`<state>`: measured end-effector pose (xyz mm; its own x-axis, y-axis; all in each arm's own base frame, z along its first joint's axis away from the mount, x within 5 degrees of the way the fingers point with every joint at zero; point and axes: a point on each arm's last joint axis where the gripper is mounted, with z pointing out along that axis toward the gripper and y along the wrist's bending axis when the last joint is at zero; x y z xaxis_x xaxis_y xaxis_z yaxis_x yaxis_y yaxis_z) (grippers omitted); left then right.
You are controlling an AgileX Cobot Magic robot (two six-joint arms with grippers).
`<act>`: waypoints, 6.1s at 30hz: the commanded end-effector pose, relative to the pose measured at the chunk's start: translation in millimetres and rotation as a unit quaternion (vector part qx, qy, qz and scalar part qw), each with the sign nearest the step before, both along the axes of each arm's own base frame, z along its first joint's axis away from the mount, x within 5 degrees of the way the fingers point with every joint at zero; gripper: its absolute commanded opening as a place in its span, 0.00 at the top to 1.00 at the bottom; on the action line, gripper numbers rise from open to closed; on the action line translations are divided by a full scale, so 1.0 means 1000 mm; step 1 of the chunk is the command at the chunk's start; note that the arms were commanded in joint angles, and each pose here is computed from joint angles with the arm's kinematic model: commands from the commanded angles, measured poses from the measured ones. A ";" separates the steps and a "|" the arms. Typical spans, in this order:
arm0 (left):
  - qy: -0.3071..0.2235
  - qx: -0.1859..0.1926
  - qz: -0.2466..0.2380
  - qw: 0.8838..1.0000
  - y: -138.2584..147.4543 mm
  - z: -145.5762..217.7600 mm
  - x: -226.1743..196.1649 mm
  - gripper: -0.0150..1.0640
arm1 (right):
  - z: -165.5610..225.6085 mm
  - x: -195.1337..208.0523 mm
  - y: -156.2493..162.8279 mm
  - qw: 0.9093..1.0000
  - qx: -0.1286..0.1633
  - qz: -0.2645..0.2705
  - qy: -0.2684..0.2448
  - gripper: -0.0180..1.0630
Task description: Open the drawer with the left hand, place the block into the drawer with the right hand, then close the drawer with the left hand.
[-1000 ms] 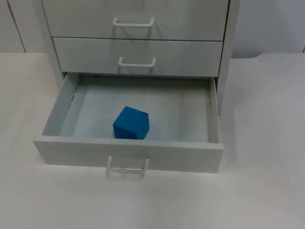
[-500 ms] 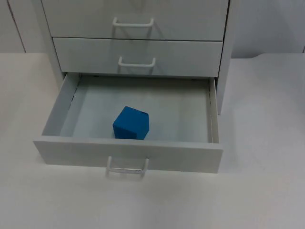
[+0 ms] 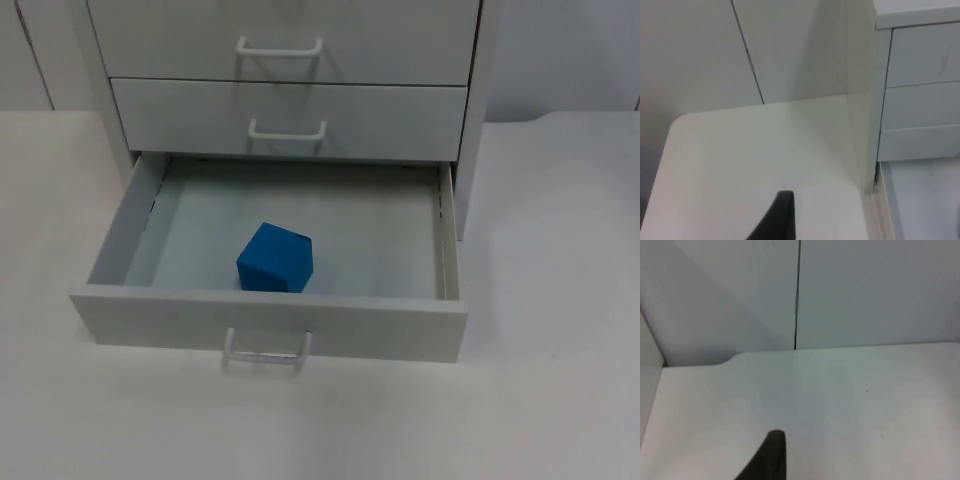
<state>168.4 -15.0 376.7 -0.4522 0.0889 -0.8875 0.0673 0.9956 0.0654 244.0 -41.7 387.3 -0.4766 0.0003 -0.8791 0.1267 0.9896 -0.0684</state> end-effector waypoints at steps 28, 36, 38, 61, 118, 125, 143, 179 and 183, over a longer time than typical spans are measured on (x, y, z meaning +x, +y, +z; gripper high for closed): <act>-0.004 -0.015 0.000 1.000 -0.001 0.002 -0.001 0.01 | 0.012 -0.007 -0.005 0.998 0.004 -0.038 -0.048 0.02; -0.003 -0.016 0.000 1.000 -0.001 0.002 -0.001 0.01 | 0.012 -0.007 -0.005 0.998 0.004 -0.038 -0.048 0.02; -0.003 -0.018 0.000 1.000 -0.001 0.002 -0.001 0.01 | 0.012 -0.007 -0.005 0.998 0.004 -0.038 -0.048 0.02; 0.081 -0.021 -0.209 0.974 -0.049 -0.053 0.041 0.01 | 0.012 -0.007 -0.005 0.998 0.004 -0.038 -0.048 0.02; 0.047 0.386 -0.409 0.825 -0.135 -0.274 0.007 0.99 | 0.012 -0.007 -0.005 0.998 0.004 -0.038 -0.048 0.02; 0.050 0.402 -0.437 0.803 -0.140 -0.291 0.008 0.99 | 0.012 -0.007 -0.005 0.998 0.004 -0.038 -0.048 0.02; 0.030 0.425 -0.399 0.812 -0.149 -0.312 0.027 0.99 | 0.012 -0.007 -0.005 0.998 0.004 -0.038 -0.048 0.02; 0.022 0.450 -0.453 0.769 -0.169 -0.329 0.048 0.99 | 0.012 -0.007 -0.005 0.998 0.004 -0.038 -0.048 0.02; 0.022 0.447 -0.440 0.778 -0.165 -0.328 0.058 0.99 | 0.012 -0.007 -0.005 0.998 0.007 -0.039 -0.048 0.02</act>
